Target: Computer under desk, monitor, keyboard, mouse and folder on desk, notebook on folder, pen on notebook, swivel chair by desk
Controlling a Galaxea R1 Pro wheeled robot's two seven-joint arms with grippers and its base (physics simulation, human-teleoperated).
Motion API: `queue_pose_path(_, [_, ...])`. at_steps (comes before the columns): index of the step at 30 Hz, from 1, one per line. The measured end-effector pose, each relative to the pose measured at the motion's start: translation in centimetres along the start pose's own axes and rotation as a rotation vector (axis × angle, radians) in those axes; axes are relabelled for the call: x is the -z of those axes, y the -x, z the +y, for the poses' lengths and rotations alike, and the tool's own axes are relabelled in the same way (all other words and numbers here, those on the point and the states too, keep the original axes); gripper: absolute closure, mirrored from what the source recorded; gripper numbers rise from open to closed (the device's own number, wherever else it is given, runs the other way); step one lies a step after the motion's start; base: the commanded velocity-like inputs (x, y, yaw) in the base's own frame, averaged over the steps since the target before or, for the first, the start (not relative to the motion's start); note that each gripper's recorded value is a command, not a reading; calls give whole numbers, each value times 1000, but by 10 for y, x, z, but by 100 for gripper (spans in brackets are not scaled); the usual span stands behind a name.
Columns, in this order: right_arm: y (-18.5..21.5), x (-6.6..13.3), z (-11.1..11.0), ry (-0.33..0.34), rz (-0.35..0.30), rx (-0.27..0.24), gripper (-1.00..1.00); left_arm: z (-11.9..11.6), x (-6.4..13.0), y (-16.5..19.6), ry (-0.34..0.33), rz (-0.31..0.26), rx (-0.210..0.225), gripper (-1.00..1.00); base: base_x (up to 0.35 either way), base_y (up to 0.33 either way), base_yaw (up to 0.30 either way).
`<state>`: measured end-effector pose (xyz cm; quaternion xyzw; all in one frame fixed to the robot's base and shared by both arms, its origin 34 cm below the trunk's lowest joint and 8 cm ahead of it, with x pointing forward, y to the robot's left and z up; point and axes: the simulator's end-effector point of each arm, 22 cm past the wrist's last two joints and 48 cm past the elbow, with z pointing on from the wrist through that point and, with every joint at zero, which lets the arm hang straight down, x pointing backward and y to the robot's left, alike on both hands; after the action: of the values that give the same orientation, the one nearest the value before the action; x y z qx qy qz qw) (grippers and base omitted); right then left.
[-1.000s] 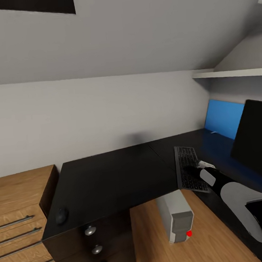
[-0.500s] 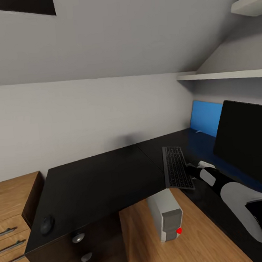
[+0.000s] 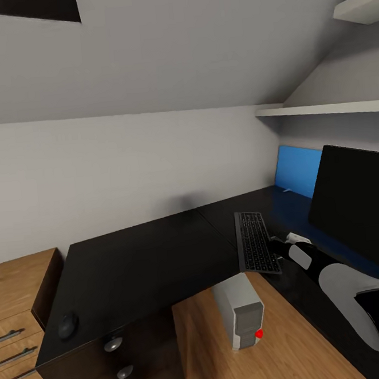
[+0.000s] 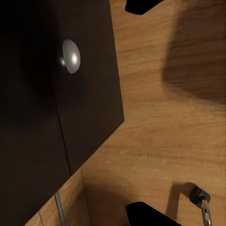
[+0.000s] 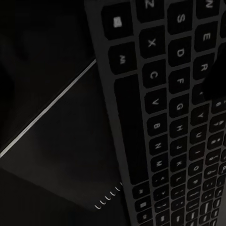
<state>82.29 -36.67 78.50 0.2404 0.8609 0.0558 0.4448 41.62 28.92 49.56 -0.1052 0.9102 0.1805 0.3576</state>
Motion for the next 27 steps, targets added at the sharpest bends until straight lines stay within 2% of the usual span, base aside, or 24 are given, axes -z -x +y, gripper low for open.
queue_pose_path(10, [-1, 0, 0, 1, 5, -2, -100, 0, 0, 2, 0, -6, 5, -100, 0, 0, 0])
queue_pose_path(16, [-12, -6, -4, 0, 14, -2, -100, -3, -7, -7, 0, -7, 5, -100, 0, 0, 0])
queue_pose_path(21, [-27, -9, -6, 0, 57, 1, -100, -5, -12, -12, -1, -7, 5, -100, 0, 0, 0])
queue_pose_path(27, [-31, -9, -6, 2, 73, -6, -100, -5, -12, -12, -2, -7, 5, -100, 0, 0, 0])
